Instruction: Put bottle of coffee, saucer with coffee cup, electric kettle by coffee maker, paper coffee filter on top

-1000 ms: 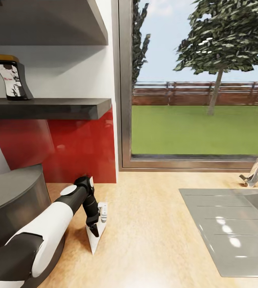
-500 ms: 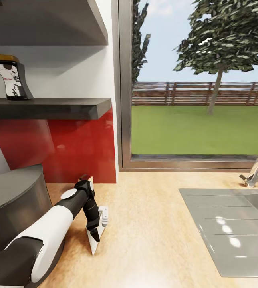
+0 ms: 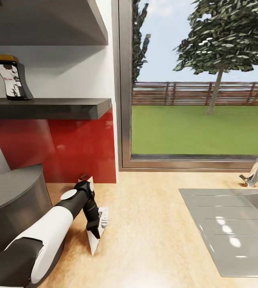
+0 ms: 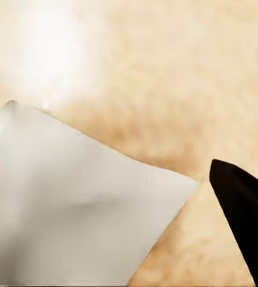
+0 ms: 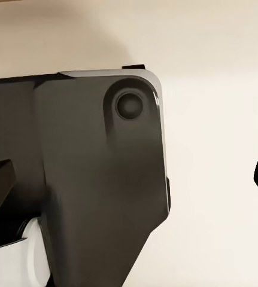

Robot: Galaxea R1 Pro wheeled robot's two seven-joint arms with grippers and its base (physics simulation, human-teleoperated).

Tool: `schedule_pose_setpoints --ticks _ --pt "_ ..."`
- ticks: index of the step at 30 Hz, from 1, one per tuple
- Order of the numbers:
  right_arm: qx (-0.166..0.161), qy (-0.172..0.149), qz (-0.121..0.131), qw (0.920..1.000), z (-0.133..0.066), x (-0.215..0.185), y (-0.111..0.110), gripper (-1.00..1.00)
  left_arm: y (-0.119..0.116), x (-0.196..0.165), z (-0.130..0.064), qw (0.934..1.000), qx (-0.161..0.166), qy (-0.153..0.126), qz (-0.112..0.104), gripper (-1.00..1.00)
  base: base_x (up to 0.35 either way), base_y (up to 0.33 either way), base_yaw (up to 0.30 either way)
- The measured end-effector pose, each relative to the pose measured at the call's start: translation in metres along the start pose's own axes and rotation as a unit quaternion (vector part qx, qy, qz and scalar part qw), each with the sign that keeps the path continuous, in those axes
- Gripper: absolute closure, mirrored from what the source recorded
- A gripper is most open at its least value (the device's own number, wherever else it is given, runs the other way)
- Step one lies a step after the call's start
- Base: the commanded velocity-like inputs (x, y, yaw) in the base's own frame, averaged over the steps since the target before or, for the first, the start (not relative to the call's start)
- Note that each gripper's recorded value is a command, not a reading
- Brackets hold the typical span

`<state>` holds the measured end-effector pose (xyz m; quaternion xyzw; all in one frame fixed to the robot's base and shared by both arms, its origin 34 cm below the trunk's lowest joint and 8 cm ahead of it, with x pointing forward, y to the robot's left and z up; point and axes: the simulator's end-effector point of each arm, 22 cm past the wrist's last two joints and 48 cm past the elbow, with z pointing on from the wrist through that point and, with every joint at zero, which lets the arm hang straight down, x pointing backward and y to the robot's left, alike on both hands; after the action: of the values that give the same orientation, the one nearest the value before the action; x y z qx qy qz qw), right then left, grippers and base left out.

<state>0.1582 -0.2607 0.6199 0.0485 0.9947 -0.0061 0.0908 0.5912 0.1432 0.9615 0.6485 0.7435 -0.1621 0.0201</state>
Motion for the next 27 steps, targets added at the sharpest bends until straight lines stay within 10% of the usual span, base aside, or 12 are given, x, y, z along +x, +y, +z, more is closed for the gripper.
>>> schedule_pose_setpoints --ticks 27 --pt "0.000 0.000 0.000 1.0000 0.0000 0.0000 -0.0001 -1.00 -0.0006 0.0004 0.0008 1.0000 0.001 0.000 0.000 1.00 0.000 0.000 0.000"
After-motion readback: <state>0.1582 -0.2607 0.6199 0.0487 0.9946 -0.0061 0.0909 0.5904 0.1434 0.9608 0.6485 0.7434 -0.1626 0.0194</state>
